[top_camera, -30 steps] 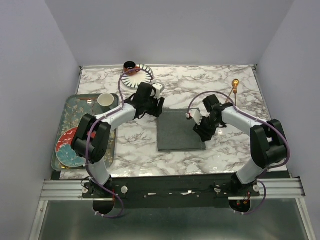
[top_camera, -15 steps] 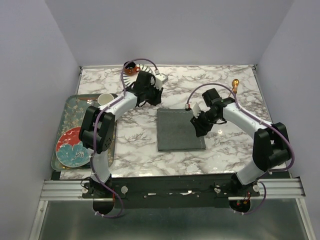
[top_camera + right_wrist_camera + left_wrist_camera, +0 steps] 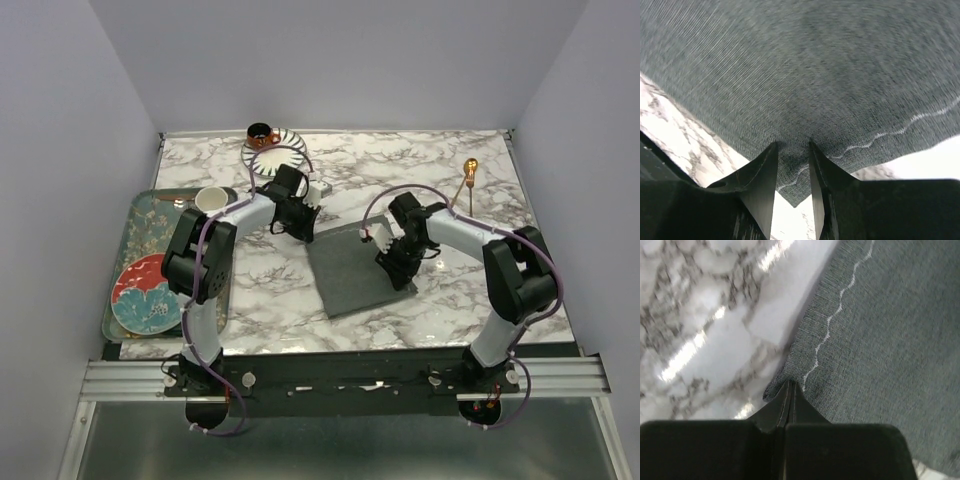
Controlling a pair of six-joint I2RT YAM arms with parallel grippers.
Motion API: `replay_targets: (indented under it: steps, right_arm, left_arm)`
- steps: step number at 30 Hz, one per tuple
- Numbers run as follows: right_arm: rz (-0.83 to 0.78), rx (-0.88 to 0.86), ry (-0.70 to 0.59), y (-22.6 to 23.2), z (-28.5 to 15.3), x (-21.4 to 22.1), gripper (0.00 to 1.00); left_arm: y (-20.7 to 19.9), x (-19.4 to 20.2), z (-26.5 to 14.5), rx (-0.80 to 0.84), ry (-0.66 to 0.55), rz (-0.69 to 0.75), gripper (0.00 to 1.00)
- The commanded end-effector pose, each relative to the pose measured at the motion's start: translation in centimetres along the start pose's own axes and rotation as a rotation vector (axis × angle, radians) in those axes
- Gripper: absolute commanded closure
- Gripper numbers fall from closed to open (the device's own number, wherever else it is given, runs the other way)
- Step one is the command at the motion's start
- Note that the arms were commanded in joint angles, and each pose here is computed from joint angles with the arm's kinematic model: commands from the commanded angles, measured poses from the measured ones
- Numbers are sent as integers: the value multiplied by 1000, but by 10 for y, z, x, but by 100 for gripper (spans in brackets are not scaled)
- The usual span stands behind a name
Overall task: Fold the napkin into a case and place the utensils inside
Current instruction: Rotate the lower triangle-folded napkin at the center of the board.
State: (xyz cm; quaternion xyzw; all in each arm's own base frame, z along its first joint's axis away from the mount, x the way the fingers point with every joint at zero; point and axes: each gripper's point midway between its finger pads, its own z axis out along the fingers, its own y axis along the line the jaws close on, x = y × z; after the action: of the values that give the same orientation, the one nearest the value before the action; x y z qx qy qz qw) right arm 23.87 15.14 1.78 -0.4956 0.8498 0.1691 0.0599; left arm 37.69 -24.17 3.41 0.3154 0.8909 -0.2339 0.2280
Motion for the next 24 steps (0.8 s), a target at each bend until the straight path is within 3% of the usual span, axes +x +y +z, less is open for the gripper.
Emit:
replay_targets:
  steps: [1,6,9,10,13,19,24]
  right_arm:
    - [-101,154,42,-51,1,-14,61]
    - [-151,236,-51,-76,-26,-57,51]
    - [-70,269,-157,-80,-67,-74,42]
    - [28,256,-194,-80,-78,-72,39]
    - [303,183,-294,-72,-109,-61,31]
    - [741,65,-330,-58,-102,-19,25]
    - [931,24,-315,-60,-81,-14,19]
  left_arm:
    - [-23,72,-22,28,167,-91,100]
    - [-57,95,-51,115,147,-135,100]
    - [-66,75,-75,105,27,-84,89]
    - [-63,62,-80,85,-33,-42,75]
    - [-50,30,-97,-17,-160,57,62]
    - [-38,15,-84,-75,-155,226,62]
    - [-38,13,-64,-81,-115,270,62]
